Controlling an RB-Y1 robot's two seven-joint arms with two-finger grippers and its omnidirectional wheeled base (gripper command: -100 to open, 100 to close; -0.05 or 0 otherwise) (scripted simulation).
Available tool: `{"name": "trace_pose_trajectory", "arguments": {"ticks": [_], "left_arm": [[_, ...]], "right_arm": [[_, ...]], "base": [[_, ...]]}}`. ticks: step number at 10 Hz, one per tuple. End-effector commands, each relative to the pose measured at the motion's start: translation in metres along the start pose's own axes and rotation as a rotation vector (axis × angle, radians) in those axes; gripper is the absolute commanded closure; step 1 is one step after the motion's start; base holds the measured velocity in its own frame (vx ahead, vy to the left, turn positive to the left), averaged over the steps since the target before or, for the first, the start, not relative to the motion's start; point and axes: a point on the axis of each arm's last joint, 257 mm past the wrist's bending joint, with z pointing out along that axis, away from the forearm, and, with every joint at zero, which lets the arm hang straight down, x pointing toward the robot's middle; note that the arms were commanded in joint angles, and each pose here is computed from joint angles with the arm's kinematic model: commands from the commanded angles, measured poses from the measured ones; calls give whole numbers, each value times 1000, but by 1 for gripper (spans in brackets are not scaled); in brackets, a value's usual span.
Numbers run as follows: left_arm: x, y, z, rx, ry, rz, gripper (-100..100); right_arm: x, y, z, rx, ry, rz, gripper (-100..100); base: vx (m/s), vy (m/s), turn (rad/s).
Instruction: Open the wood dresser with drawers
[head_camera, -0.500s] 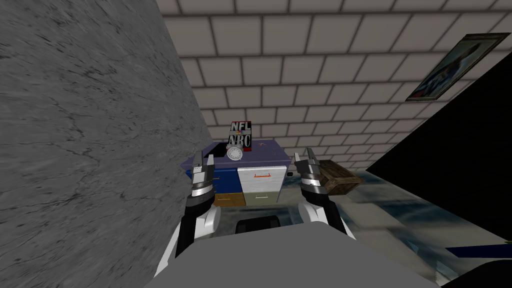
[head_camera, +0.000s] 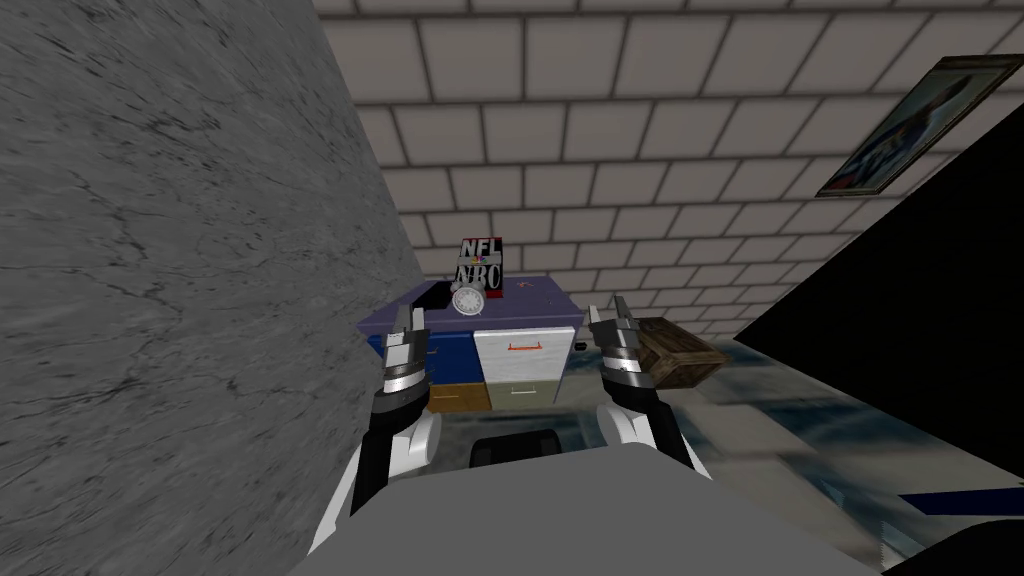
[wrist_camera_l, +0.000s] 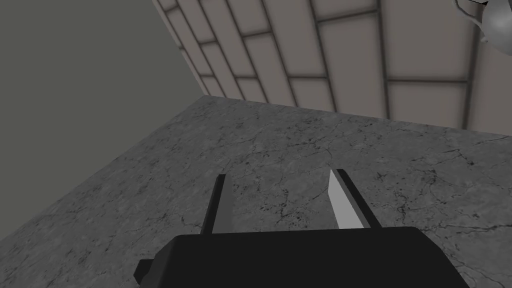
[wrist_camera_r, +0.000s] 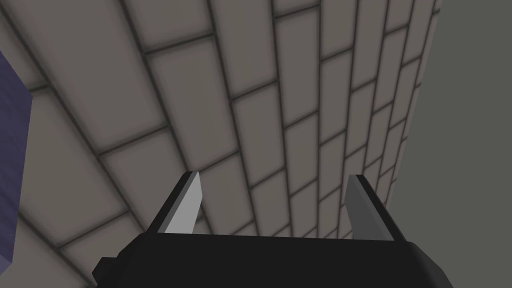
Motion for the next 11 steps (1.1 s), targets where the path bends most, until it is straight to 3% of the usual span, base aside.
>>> {"name": "trace_pose_trajectory", "arguments": {"ticks": [1,4,5,10,11], "left_arm": [[0,0,0,0,0,0,0],[0,0,0,0,0,0,0],[5,3,-2,-3,38,12,-100],[23,30,-13,-47,161,53,-100],[28,44,-19,-77,194,66,-100]], "right_arm": [[0,0,0,0,0,0,0],[0,0,0,0,0,0,0],[0,0,0,0,0,0,0],[0,0,0,1,0,0,0],[0,0,0,1,0,0,0]], "base": [[0,0,0],[0,0,0],[4,-7,-4],[0,-32,-8],[-1,-63,-22]]}}
